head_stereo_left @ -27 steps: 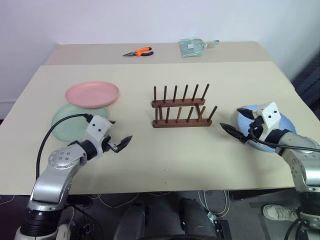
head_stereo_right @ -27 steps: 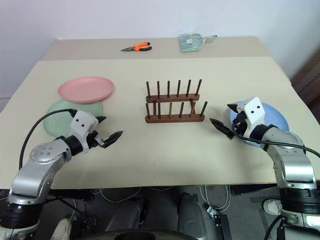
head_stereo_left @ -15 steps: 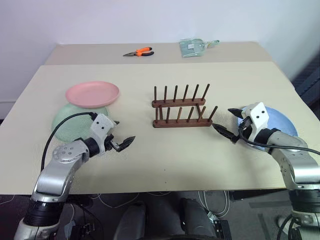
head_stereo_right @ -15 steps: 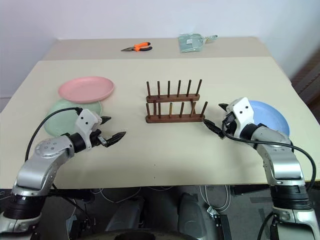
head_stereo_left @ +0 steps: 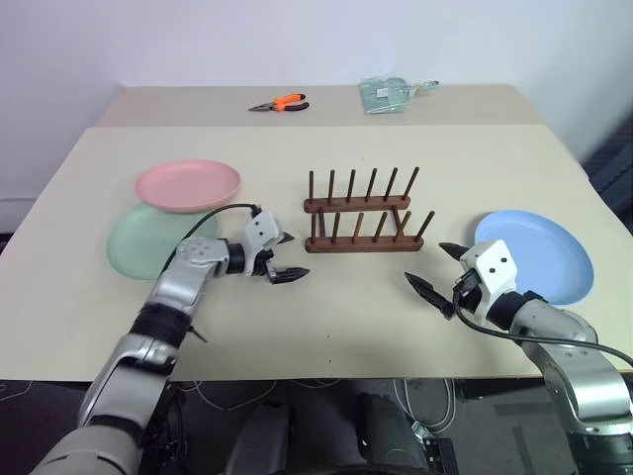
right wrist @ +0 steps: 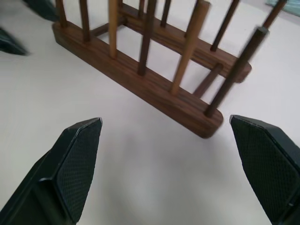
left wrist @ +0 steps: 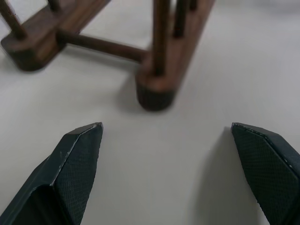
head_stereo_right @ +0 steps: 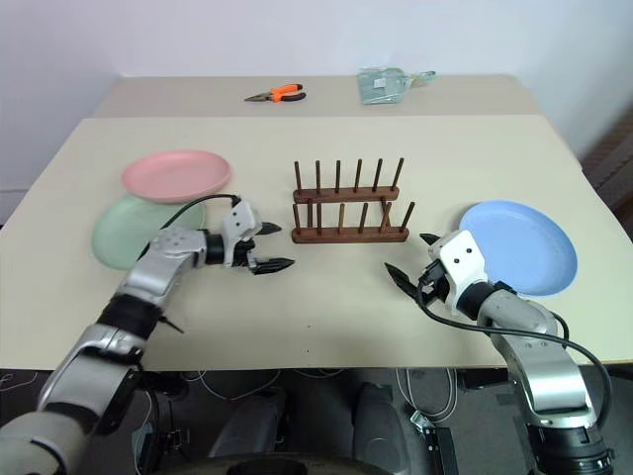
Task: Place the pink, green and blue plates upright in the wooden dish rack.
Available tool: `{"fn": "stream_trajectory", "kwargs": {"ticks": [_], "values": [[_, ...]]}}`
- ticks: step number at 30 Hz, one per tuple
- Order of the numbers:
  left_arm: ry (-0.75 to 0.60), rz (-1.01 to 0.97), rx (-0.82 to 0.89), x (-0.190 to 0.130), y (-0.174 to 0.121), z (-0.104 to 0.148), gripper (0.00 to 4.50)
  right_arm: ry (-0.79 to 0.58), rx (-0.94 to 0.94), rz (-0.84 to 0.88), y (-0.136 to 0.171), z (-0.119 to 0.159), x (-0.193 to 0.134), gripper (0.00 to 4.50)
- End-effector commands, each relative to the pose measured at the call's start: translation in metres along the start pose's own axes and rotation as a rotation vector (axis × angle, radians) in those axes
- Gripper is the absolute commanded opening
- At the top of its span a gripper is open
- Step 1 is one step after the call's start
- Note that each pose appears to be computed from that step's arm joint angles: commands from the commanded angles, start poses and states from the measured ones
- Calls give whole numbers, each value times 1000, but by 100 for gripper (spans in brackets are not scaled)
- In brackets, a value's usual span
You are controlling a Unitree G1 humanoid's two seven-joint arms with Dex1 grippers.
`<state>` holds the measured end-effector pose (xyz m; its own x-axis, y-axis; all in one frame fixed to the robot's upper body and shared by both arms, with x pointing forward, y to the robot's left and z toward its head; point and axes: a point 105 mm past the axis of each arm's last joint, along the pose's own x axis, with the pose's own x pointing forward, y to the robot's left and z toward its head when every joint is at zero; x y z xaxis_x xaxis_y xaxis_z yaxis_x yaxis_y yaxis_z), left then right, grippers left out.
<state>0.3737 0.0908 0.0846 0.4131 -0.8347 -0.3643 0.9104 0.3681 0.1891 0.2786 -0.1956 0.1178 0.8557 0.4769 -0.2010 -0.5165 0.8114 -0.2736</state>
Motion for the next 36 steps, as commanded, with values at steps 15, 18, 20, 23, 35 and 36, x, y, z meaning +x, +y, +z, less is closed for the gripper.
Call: {"fn": "stream_trajectory", "kwargs": {"ticks": [15,18,20,23,35,36], "values": [[-2,-229,136,-9,-33,-8,73,57,-74,13,-10,-1,-25,450],[8,-326,173,-23,-46,-6,73,109,-76,80,-6,-7,-35,450],[9,-354,168,-28,-51,-4,73,136,-72,97,-6,-10,-40,450],[11,-327,144,-29,-49,-6,218,165,-81,97,-8,-15,-43,450],[114,-197,-75,-71,-67,-38,221,152,-35,259,35,-12,-33,49],[104,-205,-88,-71,-76,-35,169,149,-34,265,39,-13,-30,3]]}}
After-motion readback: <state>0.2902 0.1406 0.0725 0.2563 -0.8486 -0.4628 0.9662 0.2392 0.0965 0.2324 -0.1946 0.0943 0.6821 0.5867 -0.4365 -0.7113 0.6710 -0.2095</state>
